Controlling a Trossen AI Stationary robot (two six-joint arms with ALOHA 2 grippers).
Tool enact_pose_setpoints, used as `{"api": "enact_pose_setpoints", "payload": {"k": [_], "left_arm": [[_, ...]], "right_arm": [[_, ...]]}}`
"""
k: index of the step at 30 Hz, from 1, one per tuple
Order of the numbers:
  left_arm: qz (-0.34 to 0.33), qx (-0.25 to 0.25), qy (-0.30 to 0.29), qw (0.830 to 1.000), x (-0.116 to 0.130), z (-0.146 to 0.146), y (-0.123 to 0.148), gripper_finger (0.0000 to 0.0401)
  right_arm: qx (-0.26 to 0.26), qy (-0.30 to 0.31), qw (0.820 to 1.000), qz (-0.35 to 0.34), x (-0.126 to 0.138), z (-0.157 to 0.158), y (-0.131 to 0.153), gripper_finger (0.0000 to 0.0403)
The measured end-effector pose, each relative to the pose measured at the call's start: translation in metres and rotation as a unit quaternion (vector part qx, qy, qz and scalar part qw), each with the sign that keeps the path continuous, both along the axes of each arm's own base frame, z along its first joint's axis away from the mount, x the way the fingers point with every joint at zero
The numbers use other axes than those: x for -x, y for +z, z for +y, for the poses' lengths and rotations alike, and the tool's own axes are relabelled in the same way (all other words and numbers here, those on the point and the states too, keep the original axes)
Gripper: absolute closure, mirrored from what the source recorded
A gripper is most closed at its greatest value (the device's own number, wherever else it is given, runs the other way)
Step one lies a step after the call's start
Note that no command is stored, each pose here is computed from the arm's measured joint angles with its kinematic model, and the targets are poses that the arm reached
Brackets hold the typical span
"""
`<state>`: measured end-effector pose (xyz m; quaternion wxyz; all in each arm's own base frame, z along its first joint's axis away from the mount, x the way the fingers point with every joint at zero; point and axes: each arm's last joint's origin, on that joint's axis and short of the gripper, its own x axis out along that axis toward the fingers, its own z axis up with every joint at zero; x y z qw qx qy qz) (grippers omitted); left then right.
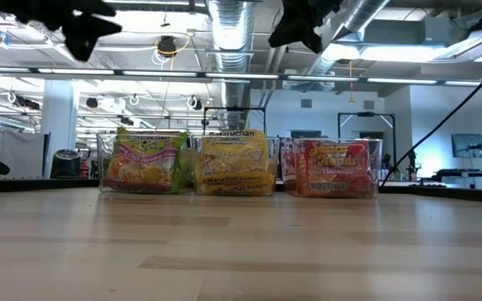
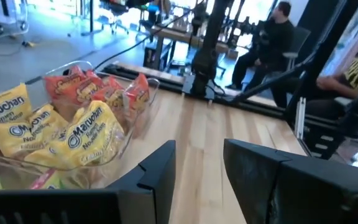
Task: Sort Maruchan noodles
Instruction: Return to Home Position
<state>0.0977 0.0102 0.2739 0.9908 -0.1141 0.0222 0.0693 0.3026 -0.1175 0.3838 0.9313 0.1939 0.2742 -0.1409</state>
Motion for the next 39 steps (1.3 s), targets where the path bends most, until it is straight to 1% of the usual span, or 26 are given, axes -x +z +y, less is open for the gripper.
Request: {"api": "enact_pose_setpoints", "payload": {"k": [8, 11, 14, 17, 22, 25, 28, 32, 34, 36, 39], "left_arm": [[-0.037, -0.012, 0.000, 0.999, 0.020, -0.002, -0.036, 0.0279], [-0.040, -0.020, -0.002, 0.999, 0.021, -0.002, -0.052, 0.0279], [-0.042, -0.019, -0.011, 0.999, 0.015, -0.002, -0.064, 0.0279], [-0.051, -0.023, -0.032, 0.998, 0.010, -0.003, -0.069, 0.0279], [-0.040, -0.020, -0.030, 0.999, 0.008, -0.003, -0.080, 0.0279], [-0.033, -0.003, -0.029, 0.999, 0.005, -0.002, -0.091, 0.0279], [-0.029, 0.019, -0.030, 0.999, 0.003, -0.002, -0.101, 0.0279], [-0.036, 0.023, -0.020, 0.999, 0.002, -0.001, -0.103, 0.0279], [-0.036, 0.022, -0.011, 0.999, 0.002, -0.001, -0.103, 0.0279], [-0.036, 0.032, -0.004, 0.999, 0.002, 0.000, -0.104, 0.0279], [-0.035, 0.049, -0.003, 0.998, 0.001, 0.000, -0.104, 0.0279]], "right_arm": [[-0.035, -0.001, 0.999, -0.036, -0.009, 0.016, 0.005, 0.0333], [-0.056, 0.001, 0.997, -0.047, -0.013, 0.026, 0.006, 0.0333], [-0.068, 0.009, 0.996, -0.054, -0.016, 0.037, 0.010, 0.0333], [-0.062, 0.028, 0.995, -0.076, -0.017, 0.048, 0.024, 0.0333], [-0.013, 0.076, 0.992, -0.102, -0.013, 0.063, 0.046, 0.0333], [0.018, 0.097, 0.986, -0.134, 0.004, 0.072, 0.067, 0.0333], [0.042, 0.097, 0.985, -0.139, 0.028, 0.078, 0.081, 0.0333], [0.100, 0.058, 0.987, -0.115, 0.072, 0.088, 0.095, 0.0333], [0.117, 0.041, 0.986, -0.109, 0.096, 0.093, 0.101, 0.0333], [0.125, 0.042, 0.984, -0.124, 0.116, 0.098, 0.106, 0.0333], [0.140, 0.056, 0.979, -0.140, 0.143, 0.106, 0.104, 0.0333]]}}
